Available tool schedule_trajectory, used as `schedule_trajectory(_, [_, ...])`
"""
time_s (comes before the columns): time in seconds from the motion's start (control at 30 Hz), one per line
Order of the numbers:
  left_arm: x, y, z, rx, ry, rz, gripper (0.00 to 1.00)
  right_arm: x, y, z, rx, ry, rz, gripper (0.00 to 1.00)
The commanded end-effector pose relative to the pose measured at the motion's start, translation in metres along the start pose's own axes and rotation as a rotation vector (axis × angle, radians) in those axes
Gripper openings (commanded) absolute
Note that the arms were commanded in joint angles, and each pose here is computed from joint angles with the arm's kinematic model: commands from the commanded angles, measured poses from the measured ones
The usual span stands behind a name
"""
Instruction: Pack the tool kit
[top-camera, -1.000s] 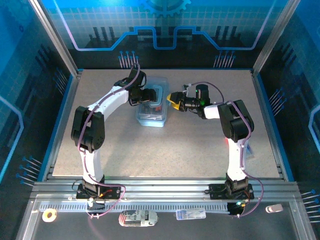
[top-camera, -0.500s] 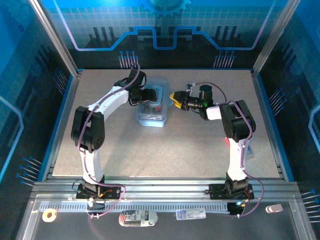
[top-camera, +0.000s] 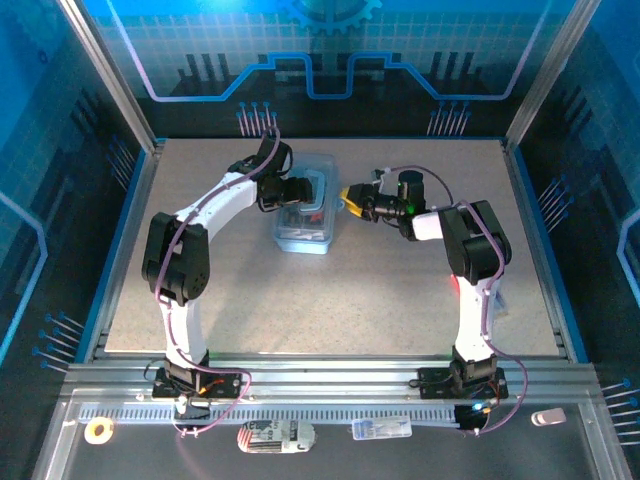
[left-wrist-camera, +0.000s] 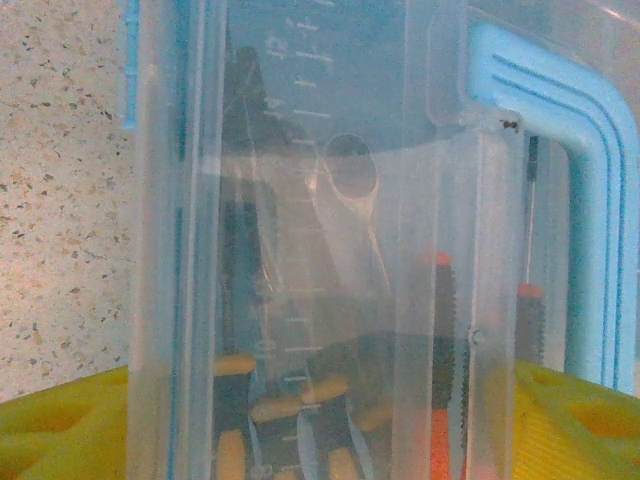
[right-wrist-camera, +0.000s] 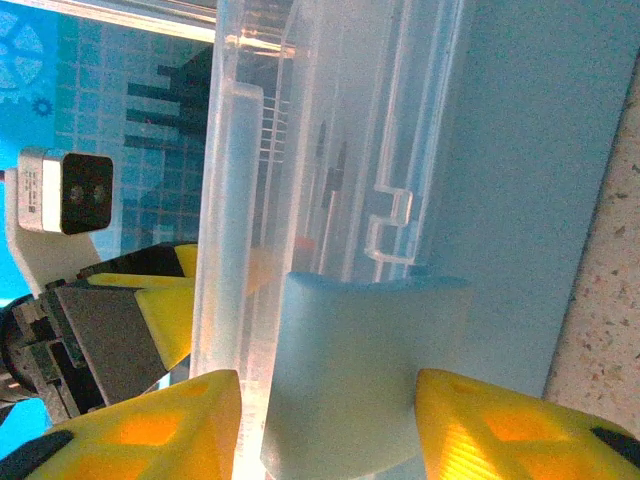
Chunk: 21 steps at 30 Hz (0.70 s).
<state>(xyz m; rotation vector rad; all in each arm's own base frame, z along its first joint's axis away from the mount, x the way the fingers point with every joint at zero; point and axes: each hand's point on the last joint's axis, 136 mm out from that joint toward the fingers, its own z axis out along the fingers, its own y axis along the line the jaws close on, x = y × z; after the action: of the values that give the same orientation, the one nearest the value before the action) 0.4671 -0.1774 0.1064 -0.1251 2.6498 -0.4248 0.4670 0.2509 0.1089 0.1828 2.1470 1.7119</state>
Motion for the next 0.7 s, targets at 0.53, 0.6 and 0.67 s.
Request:
schedule_trajectory(0.53, [0.115,0.045,0.064,-0.117,0.380,-0.040,0.52,0.000,0.015,0.007,-0.023,-0.004,-0.020,0.50])
schedule_trajectory(0.6, [0.115,0.044,0.064,-0.113,0.382,-0.044,0.52,0.001,0.009,0.008,0.002,-0.001,-0.017,0.50])
schedule_trajectory(0.67, [0.114,0.044,0.064,-0.114,0.380,-0.042,0.52,0.001,0.002,0.009,0.023,0.001,-0.015,0.50])
